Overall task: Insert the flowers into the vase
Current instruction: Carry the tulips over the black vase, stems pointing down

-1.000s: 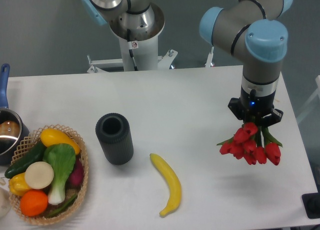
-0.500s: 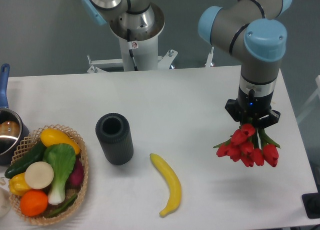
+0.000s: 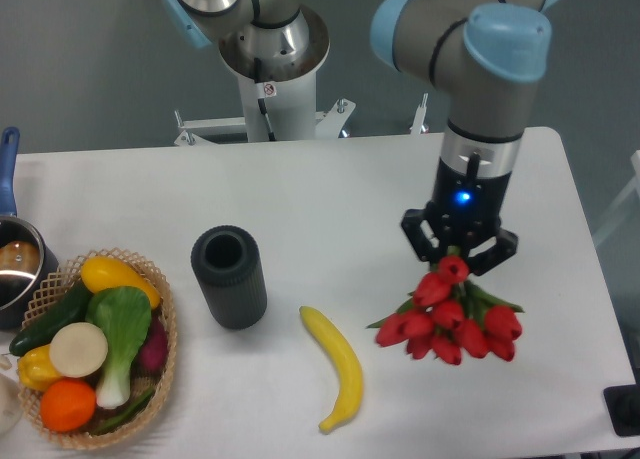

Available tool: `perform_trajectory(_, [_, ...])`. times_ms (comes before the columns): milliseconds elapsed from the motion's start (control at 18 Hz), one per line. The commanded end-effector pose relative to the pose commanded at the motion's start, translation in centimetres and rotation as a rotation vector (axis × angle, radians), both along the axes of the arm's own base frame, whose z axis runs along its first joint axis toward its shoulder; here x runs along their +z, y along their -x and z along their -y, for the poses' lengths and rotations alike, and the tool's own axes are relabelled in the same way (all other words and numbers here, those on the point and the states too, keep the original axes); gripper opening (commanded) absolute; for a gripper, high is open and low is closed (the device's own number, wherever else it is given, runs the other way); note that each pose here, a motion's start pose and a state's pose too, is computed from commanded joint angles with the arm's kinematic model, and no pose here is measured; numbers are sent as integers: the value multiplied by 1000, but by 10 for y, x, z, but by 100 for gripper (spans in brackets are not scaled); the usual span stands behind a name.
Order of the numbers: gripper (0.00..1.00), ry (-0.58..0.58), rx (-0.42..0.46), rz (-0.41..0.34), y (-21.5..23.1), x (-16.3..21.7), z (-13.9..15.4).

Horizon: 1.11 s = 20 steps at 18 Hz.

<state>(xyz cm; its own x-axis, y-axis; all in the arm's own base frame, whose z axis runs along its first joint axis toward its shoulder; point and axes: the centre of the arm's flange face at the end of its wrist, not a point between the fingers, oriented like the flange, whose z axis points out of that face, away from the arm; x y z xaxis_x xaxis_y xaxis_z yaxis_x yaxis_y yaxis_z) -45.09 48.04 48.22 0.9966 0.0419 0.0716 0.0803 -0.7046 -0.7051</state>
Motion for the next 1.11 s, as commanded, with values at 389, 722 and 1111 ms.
perform_trajectory(389, [0,-279,-117,199,-27,13,-4])
perform_trajectory(722, [0,-469,-234,189,-72,28,10])
perform_trajectory(1111, [0,-511,-276,196,-123,42,31])
